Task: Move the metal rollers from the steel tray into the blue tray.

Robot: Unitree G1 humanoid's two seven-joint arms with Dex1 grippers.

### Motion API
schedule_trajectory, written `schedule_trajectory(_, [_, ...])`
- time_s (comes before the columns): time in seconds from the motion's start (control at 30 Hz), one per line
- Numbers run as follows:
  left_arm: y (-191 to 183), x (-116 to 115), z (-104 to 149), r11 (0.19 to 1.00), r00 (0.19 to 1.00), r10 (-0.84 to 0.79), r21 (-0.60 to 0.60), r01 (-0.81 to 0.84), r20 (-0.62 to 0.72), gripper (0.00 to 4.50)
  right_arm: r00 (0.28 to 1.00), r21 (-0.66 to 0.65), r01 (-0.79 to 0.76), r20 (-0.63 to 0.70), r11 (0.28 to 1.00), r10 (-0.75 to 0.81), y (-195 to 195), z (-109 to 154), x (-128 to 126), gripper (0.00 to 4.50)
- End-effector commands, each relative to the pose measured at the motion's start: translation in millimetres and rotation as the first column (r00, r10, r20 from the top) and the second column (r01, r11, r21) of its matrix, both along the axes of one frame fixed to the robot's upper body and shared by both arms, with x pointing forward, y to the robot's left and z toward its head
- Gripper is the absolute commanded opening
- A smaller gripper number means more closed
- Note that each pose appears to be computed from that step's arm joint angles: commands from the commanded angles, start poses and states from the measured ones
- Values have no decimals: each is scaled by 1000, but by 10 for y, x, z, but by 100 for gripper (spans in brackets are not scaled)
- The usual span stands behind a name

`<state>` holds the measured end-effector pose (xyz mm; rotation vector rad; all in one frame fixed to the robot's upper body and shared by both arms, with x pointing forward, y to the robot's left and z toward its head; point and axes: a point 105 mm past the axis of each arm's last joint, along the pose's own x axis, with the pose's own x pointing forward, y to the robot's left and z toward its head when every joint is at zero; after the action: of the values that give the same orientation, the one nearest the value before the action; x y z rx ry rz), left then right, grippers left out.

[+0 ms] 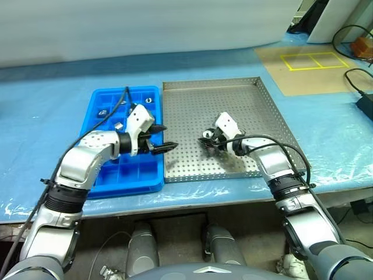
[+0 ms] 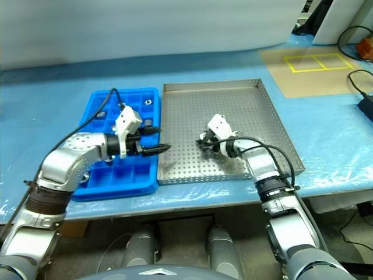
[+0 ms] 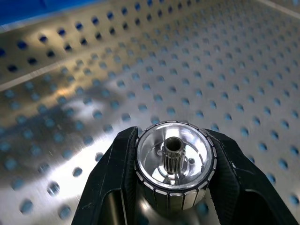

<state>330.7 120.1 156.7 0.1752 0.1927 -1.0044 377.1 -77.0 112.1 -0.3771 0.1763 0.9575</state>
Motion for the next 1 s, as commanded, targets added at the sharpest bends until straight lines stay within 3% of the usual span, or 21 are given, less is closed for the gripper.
schedule_trajectory(0.03, [179,43,239,997,994,71,-12,-70,86,407,984,54,-144,114,988,137,403,431,-45,167])
schedule_trajectory(0.43, [838,-20,251,948,945,309,44,-315,108,407,919,50,-378,141,924,369,1148,494,-219,167])
schedule_trajectory(0.57, [804,-57,263,943,938,329,21,-333,109,407,917,52,-386,130,921,377,1241,416,-208,167])
schedule_trajectory(0.73, [793,-105,254,941,937,334,24,-338,101,407,894,98,-443,118,891,432,1347,514,-290,167])
schedule_trajectory(1.0, [751,-83,237,943,940,326,36,-330,97,407,871,237,-450,-97,861,482,1366,322,-441,167])
